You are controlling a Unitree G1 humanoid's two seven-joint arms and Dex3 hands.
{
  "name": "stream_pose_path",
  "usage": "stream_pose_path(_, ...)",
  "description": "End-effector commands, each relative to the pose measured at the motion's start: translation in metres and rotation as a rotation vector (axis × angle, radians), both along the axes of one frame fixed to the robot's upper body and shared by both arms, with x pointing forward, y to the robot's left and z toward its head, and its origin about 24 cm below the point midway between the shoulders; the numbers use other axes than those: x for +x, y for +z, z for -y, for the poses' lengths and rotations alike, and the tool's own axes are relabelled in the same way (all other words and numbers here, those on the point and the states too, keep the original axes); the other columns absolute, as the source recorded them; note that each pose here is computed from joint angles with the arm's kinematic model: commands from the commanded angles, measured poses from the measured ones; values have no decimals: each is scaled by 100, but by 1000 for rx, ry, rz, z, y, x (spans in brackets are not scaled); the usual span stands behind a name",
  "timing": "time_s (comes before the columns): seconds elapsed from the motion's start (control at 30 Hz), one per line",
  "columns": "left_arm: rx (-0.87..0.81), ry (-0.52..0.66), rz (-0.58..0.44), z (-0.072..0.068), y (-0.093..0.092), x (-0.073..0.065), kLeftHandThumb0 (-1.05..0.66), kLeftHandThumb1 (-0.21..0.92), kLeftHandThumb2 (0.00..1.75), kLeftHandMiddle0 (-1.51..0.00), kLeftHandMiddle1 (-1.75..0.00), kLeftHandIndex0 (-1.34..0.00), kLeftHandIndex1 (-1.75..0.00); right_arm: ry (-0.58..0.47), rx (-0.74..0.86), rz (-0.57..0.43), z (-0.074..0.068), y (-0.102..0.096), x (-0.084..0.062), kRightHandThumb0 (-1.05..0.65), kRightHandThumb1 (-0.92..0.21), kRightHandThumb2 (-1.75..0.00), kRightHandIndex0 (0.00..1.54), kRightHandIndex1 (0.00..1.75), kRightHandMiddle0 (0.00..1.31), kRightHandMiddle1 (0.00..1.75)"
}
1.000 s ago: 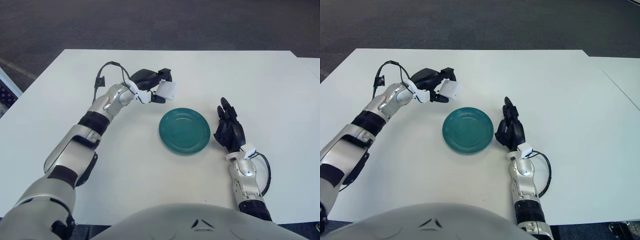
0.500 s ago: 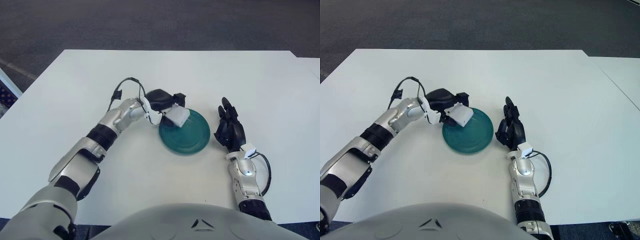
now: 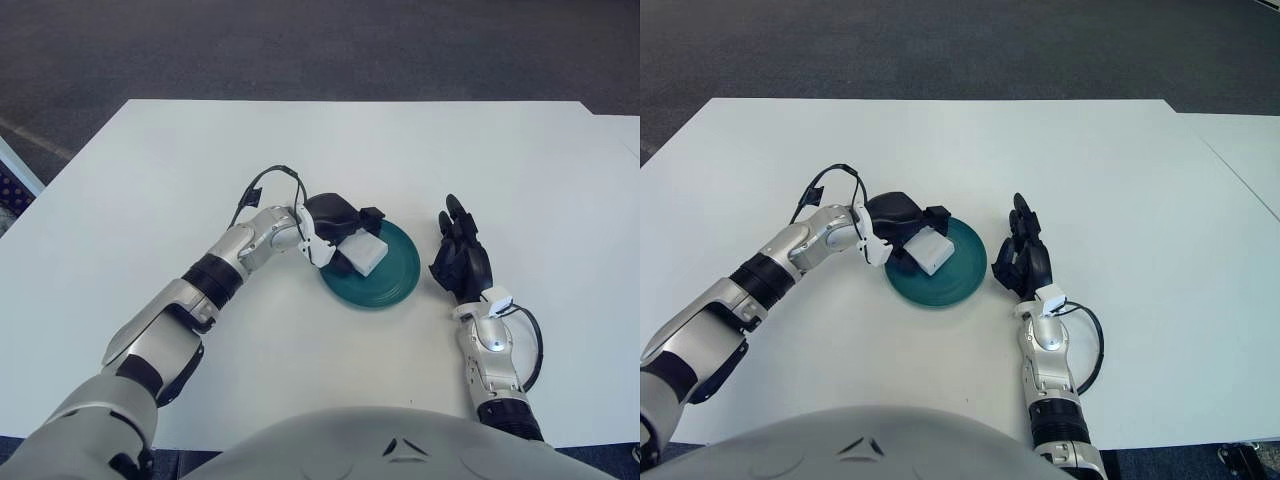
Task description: Put the charger into the plate.
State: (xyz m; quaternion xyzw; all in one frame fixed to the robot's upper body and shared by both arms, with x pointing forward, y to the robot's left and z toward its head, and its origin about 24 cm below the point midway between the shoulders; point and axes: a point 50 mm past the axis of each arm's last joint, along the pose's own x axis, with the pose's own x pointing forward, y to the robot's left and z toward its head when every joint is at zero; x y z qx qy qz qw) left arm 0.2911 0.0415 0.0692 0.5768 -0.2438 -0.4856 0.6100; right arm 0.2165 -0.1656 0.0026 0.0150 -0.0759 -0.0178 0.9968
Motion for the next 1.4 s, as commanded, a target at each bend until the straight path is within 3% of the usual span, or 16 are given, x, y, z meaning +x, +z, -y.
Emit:
stream_pose_path(0.0, 17, -29, 17, 2, -4, -3, -47, 83, 81, -113, -175, -91, -175, -13, 3, -172, -2, -35, -22, -89, -92, -102, 4, 0, 0, 17)
stream_pose_path(0.87, 84, -55, -6, 6, -14, -3, -47, 86, 75, -118, -175, -94, -175, -30, 16, -182, -7, -37, -23, -87, -92, -103, 4, 0, 0, 17)
stream_pose_path(1.03, 63, -51, -10, 8, -15, -3, -56, 90, 67, -118, -175, -85, -175, -30, 17, -183, -7, -37, -22, -85, -92, -103, 4, 0, 0, 18)
stream_pose_path(1.1, 55, -42, -9, 8, -14, -3, -67, 91, 63, -116, -175, -64, -175, -28, 16, -182, -7, -37, -22, -83, -92, -103, 4, 0, 0, 18)
stream_pose_path(1.13, 55, -36, -11, 8, -14, -3, -69, 91, 63, -115, -175, -60, -175, -28, 16, -182, -7, -37, -22, -83, -92, -103, 4, 0, 0, 18)
stream_pose_path(1.2, 62, -25, -12, 8, -14, -2, -74, 92, 62, -109, -175, -46, -174, -26, 13, -182, -7, -37, -22, -82, -92, -103, 4, 0, 0, 19)
stream_pose_path(1.23, 67, -21, -11, 7, -14, -2, -84, 92, 64, -81, -175, -33, -168, -25, 12, -183, -7, -38, -22, -81, -92, -103, 4, 0, 0, 19)
stream_pose_path(1.27, 72, -19, -10, 7, -14, -2, -90, 92, 65, -62, -175, -25, -164, -25, 11, -183, -8, -38, -22, -81, -92, -103, 4, 0, 0, 19)
stream_pose_path(1.3, 76, -17, -9, 7, -14, -2, -94, 92, 67, -46, -168, -17, -159, -25, 11, -183, -8, -38, -22, -81, -92, -103, 4, 0, 0, 19)
stream_pose_path(1.33, 78, -19, -4, 7, -13, 0, -96, 92, 67, -41, -166, -15, -157, -24, 13, -184, -8, -37, -22, -80, -92, -103, 4, 0, 0, 18)
stream_pose_path(1.37, 80, -21, 0, 7, -13, 1, -99, 92, 69, -29, -149, -9, -146, -24, 14, -184, -8, -37, -22, -80, -92, -103, 4, 0, 0, 18)
